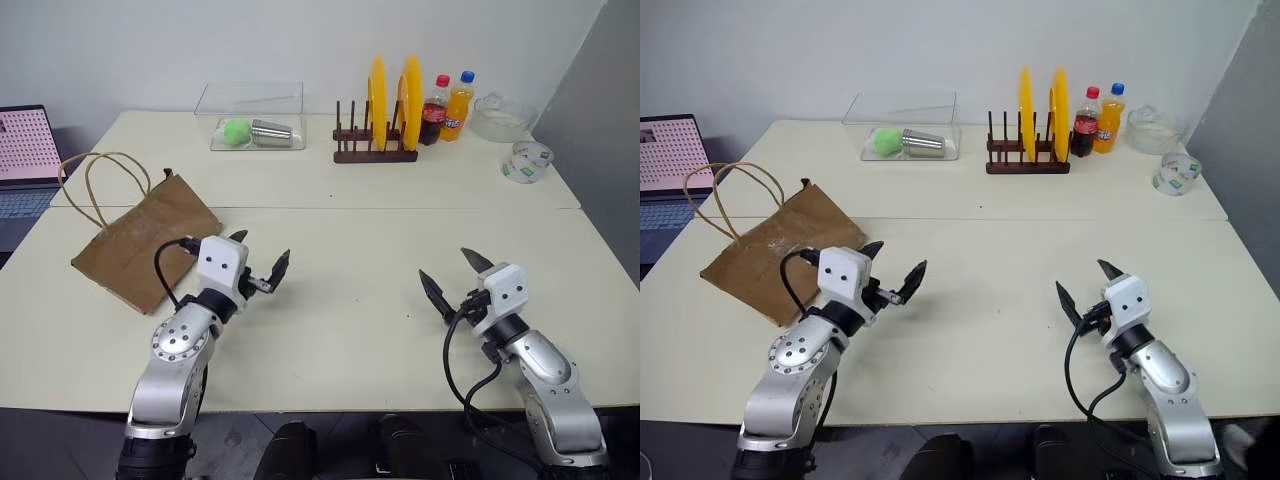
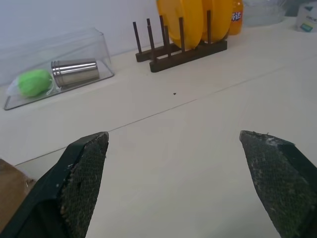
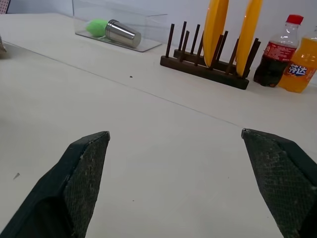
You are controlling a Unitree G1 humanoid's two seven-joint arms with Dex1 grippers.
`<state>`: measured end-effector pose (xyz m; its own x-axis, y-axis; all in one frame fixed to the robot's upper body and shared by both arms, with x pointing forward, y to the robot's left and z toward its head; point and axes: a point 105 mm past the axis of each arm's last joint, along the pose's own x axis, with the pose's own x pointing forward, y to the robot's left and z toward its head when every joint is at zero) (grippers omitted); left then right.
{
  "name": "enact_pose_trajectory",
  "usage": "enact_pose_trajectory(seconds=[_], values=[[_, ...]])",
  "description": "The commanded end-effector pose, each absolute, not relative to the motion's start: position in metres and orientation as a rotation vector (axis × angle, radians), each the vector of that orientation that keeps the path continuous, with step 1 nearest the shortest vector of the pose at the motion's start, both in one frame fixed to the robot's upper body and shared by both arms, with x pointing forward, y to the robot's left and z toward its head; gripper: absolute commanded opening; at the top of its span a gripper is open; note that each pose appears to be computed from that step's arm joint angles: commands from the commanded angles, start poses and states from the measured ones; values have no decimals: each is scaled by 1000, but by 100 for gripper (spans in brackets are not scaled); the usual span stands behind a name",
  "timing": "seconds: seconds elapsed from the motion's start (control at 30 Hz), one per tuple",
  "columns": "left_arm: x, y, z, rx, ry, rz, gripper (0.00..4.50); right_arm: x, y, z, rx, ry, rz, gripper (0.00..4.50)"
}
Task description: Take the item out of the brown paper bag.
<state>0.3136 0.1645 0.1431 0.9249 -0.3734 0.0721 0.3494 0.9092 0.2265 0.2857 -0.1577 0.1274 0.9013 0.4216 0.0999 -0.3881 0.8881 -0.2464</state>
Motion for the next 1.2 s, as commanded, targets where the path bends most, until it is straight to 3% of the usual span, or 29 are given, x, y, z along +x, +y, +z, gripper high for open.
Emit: enact_pose_trajectory(seconds=[0.03,0.47,0.83,1.2], values=[[308,154,155,199,-169,-439,445,285,-157,136,-211,-194,421,450],[310,155,148,239,-144,-409,445,283,-152,133,-217,-190,449,450],[311,176,151,248,-158,-239,445,282,-138,136,-250,-223,533,450],[286,214,171,195,-228,-30,445,274,-105,165,-227,-242,848,450]])
